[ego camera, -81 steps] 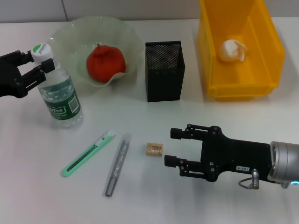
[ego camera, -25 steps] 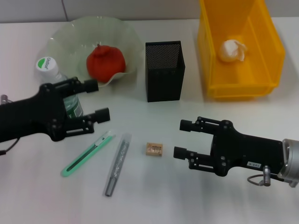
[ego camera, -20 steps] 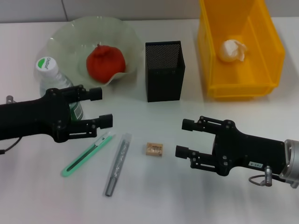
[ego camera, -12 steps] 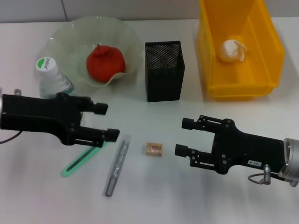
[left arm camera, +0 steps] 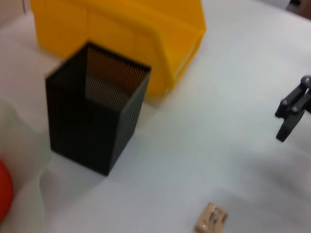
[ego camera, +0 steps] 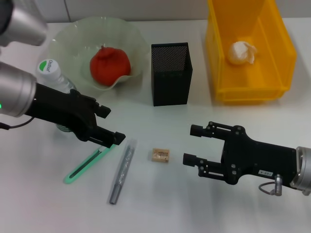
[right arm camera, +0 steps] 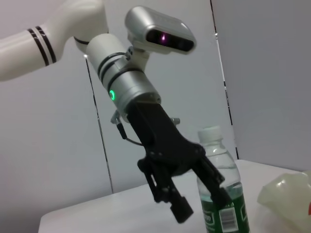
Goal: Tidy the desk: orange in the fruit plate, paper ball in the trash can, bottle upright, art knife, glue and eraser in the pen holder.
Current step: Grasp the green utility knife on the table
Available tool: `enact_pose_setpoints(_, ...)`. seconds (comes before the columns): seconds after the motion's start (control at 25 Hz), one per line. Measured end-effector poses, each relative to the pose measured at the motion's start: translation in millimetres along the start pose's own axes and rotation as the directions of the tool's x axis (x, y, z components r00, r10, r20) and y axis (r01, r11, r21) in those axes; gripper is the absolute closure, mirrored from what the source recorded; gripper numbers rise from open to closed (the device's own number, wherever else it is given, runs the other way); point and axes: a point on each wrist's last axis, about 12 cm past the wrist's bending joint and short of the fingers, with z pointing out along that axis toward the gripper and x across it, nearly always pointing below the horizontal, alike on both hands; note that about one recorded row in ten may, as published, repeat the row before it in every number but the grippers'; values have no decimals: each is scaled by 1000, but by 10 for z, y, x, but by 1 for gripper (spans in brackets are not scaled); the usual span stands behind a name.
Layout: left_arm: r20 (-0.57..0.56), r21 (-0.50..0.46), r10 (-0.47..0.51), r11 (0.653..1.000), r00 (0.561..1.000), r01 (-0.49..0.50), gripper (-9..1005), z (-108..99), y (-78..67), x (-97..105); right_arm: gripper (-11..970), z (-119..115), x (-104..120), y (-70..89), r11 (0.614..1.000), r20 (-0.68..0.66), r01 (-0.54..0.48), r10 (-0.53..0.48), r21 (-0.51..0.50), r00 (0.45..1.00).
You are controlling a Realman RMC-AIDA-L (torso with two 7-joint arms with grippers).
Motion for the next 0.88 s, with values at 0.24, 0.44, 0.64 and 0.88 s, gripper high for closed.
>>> enact_pose_setpoints(0.24,-171,-19,-37,999,985,34,193,269,0,-124,275,-15,27,-3,1000,-10,-5,5,18,1000)
enact_pose_setpoints(0.44,-260,-78,-8,997,966,-12,193,482,-45,-195,276,-12,26,-19,1000,-17,6,-5,25,1000)
enact_pose_setpoints(0.64,-269,-80,-25,997,963,4,193,561,-3,-159,276,-11,30,-15,1000,-18,12,-11,24,1000)
enact_pose_setpoints(0.88,-270,-90,-44,996,962,20,193,611,31,-135,276,-5,33,-12,1000,-17,10,-10,23,1000)
